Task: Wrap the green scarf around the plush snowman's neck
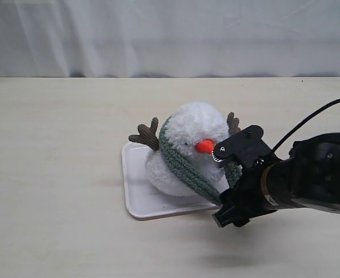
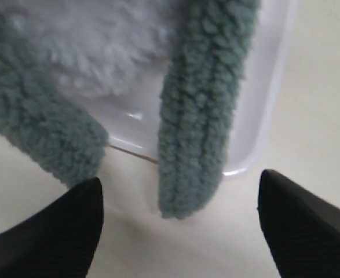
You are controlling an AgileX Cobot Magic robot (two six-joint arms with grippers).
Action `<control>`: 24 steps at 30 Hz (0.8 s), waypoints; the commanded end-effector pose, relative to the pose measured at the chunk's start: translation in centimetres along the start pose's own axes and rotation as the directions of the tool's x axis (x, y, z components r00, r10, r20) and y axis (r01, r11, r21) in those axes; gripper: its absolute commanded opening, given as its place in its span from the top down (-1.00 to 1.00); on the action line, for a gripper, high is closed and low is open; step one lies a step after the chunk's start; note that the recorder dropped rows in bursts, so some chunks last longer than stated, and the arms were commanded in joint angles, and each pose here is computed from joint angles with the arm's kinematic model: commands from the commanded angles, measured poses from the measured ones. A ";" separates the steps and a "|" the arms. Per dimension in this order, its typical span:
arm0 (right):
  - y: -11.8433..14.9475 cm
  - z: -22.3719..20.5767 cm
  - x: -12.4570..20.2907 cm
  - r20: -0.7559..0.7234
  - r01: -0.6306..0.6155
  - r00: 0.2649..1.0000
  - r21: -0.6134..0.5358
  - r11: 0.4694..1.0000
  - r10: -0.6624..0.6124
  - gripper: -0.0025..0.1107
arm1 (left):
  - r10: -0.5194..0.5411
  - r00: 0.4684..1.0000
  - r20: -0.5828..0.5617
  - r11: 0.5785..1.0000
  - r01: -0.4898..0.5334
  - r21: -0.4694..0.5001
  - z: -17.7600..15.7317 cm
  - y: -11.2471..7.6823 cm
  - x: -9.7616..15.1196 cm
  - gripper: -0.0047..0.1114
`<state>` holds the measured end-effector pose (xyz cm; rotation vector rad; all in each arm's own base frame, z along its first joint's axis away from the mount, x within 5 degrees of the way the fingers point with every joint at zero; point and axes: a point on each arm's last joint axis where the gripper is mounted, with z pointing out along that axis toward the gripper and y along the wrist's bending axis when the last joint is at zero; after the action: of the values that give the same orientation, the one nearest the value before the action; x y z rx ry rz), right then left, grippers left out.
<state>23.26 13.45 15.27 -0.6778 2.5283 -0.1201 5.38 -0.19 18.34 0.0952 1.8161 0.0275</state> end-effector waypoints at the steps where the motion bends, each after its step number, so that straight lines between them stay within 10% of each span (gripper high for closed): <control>1: 0.7 0.1 -0.8 0.082 0.009 0.997 -0.081 0.997 -0.002 -0.28 | 0.002 1.000 0.014 1.000 -0.002 0.004 0.0 0.0 -0.1 0.92; 11: -0.7 2.6 0.4 -0.030 -0.006 1.000 -0.022 1.000 0.006 -0.18 | 0.002 1.000 0.014 1.000 -0.002 0.004 0.0 0.0 -0.1 0.92; 24: 0.2 2.4 -0.4 0.054 -0.023 0.998 -0.117 0.993 0.029 0.88 | 0.002 1.000 0.011 1.000 -0.002 0.005 0.0 0.0 0.0 0.92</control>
<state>24.65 13.95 12.39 -0.7175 2.5250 0.0372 5.38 -0.19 18.34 0.0952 1.8161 0.0275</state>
